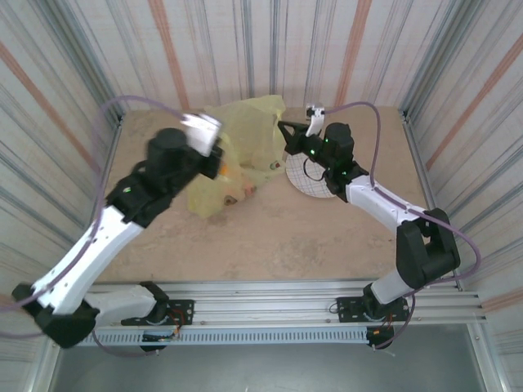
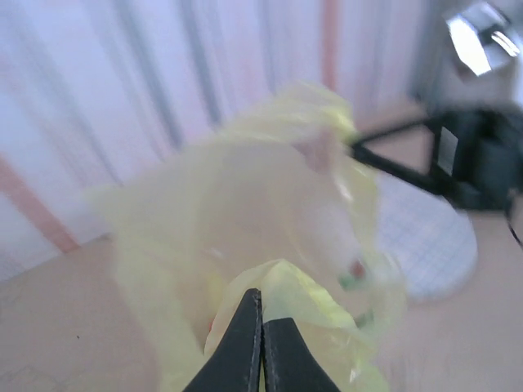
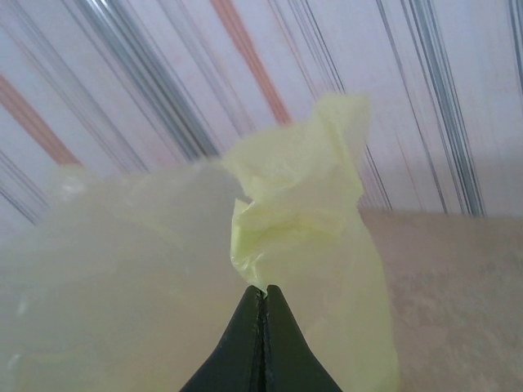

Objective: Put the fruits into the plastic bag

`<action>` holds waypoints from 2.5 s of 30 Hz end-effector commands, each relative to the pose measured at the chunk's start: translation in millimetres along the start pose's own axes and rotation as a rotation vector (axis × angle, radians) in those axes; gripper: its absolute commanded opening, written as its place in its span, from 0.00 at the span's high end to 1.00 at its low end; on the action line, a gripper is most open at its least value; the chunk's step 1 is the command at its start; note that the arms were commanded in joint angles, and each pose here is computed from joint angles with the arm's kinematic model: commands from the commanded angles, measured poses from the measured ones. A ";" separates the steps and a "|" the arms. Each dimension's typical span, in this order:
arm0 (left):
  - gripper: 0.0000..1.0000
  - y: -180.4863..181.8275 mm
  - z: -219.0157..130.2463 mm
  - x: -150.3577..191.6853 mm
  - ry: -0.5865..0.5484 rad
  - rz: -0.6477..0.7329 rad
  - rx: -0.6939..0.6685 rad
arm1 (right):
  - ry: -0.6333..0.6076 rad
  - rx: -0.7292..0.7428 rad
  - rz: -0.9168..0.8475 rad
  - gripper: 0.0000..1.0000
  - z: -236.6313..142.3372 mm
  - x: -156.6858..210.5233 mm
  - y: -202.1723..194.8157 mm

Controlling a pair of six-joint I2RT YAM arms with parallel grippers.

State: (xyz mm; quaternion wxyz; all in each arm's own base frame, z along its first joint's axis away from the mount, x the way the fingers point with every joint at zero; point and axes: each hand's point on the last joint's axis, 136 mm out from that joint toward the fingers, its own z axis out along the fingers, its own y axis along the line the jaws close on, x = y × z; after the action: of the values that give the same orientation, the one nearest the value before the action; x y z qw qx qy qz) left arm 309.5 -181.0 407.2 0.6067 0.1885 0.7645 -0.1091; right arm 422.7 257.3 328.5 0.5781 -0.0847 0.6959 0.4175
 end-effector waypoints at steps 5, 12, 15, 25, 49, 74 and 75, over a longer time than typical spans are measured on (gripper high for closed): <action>1.00 47.9 -7.6 -15.7 -0.153 -0.353 -0.030 | -0.210 -0.086 -0.010 1.00 -4.5 -91.4 52.0; 1.00 47.9 5.0 -0.1 -0.130 -0.370 -0.029 | -0.175 -0.089 -0.039 1.00 16.8 -92.4 55.5; 1.00 50.9 7.1 0.2 -0.138 -0.375 -0.040 | -0.157 -0.099 -0.041 1.00 23.5 -92.8 57.0; 1.00 48.2 6.7 -9.6 -0.172 -0.401 -0.001 | -0.119 -0.083 -0.066 1.00 34.3 -89.6 50.4; 0.22 8.3 3.9 22.7 -0.042 -0.357 0.175 | 0.041 0.159 -0.044 0.35 -17.4 -44.4 -28.6; 0.01 151.1 -40.8 181.6 -0.104 -0.359 -0.668 | 0.078 0.946 -0.274 0.01 -210.2 19.3 -146.7; 0.01 157.5 -38.7 191.1 -0.086 -0.350 -0.694 | 0.090 0.980 -0.274 0.01 -217.0 28.5 -155.1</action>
State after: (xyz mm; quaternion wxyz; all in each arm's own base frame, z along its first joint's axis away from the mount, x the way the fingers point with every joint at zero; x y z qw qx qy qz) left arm 298.8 -24.6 231.5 0.6042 -0.1135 0.7887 -0.0101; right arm 358.6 55.9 235.4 0.5691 0.0503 0.8199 0.0374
